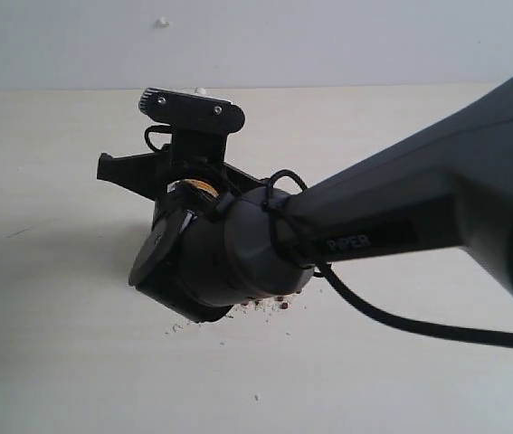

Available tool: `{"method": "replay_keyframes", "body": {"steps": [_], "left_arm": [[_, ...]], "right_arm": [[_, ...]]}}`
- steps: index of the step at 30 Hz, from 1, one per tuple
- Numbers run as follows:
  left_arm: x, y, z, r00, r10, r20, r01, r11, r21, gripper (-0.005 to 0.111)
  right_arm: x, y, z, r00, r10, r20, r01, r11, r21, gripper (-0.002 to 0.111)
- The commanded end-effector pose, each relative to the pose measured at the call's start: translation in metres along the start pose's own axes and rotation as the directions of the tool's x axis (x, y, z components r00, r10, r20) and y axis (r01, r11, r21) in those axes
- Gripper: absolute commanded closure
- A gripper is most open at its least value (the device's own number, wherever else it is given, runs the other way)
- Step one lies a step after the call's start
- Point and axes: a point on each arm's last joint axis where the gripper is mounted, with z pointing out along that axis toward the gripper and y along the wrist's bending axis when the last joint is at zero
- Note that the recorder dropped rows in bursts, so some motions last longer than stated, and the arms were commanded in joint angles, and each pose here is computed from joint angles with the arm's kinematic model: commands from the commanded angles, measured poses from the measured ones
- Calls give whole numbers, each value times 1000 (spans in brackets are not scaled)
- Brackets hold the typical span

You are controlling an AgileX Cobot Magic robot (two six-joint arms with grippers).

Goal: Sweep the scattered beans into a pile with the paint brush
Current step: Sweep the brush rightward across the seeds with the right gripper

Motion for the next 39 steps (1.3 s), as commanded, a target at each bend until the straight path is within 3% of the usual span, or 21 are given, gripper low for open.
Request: {"method": "replay_keyframes", "body": {"steps": [1,7,12,14,15,17,21,24,29,34,39], "left_arm": [[-1,0,-1,1000,-4,8,4,1000,1,107],[-1,0,-1,1000,-4,8,4,1000,1,107],[-1,0,-1,1000,-4,8,4,1000,1,107],[-1,0,-1,1000,-4,8,4,1000,1,107],[-1,0,-1,1000,-4,8,4,1000,1,107],[-1,0,-1,1000,-4,8,4,1000,1,107],[-1,0,-1,1000,-4,8,4,1000,1,107],[-1,0,-1,1000,-4,8,4,1000,1,107],[-1,0,-1,1000,-4,8,4,1000,1,107],[-1,0,-1,1000,-4,8,4,1000,1,107],[-1,0,-1,1000,-4,8,4,1000,1,107]], "right_arm": [[-11,-2,-2,997,-57,48,55,997,49,108],[-19,0,-6,997,-59,55,57,998,34,108],[-30,20,-17,992,-126,-19,121,978,-169,108],[-31,33,-26,976,-202,-75,169,933,-317,108],[-28,37,-34,955,-279,-104,213,885,-413,108],[-17,28,-42,932,-329,-153,224,854,-470,108],[3,3,-59,935,-258,-244,96,845,-526,108],[15,-4,-71,942,-223,-249,13,770,-638,108],[19,-18,-66,934,-314,-172,161,797,-582,108],[16,-20,-64,922,-373,-103,253,782,-570,108],[11,-30,-54,910,-407,-84,311,801,-512,108]]}}
